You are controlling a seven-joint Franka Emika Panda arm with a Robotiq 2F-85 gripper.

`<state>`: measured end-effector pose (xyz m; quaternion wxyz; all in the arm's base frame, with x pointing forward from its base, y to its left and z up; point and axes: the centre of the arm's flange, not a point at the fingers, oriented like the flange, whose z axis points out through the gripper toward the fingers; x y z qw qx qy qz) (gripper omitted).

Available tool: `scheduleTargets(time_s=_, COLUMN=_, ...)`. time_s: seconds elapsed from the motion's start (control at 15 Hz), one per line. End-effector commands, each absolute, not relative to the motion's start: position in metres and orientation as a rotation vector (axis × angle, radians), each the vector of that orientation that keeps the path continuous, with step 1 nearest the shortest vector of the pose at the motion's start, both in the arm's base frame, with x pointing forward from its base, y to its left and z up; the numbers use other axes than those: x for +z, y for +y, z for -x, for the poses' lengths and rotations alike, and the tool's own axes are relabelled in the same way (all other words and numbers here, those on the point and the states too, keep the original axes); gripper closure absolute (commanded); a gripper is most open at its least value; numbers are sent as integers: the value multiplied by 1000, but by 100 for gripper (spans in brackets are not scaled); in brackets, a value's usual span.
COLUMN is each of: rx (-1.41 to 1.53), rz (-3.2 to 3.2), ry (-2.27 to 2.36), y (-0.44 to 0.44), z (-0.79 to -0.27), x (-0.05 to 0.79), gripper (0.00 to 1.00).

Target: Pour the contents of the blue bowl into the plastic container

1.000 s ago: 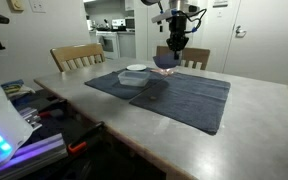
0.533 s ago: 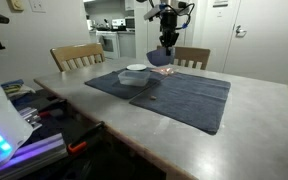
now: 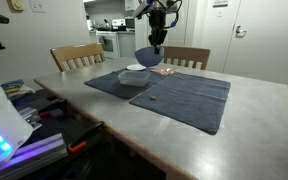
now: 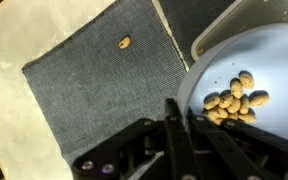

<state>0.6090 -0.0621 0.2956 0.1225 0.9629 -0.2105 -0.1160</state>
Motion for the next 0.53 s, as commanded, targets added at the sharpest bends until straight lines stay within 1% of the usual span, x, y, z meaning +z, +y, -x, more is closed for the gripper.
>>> scheduleTargets(time_s=0.0, rx=-358, rz=-2786, ry=-620, y=-49, z=-581, x=288, gripper=99)
scheduleTargets(time_s=0.47, rx=-401, rz=-2705, ry=-701, y=-36, z=-574, x=280, gripper=99)
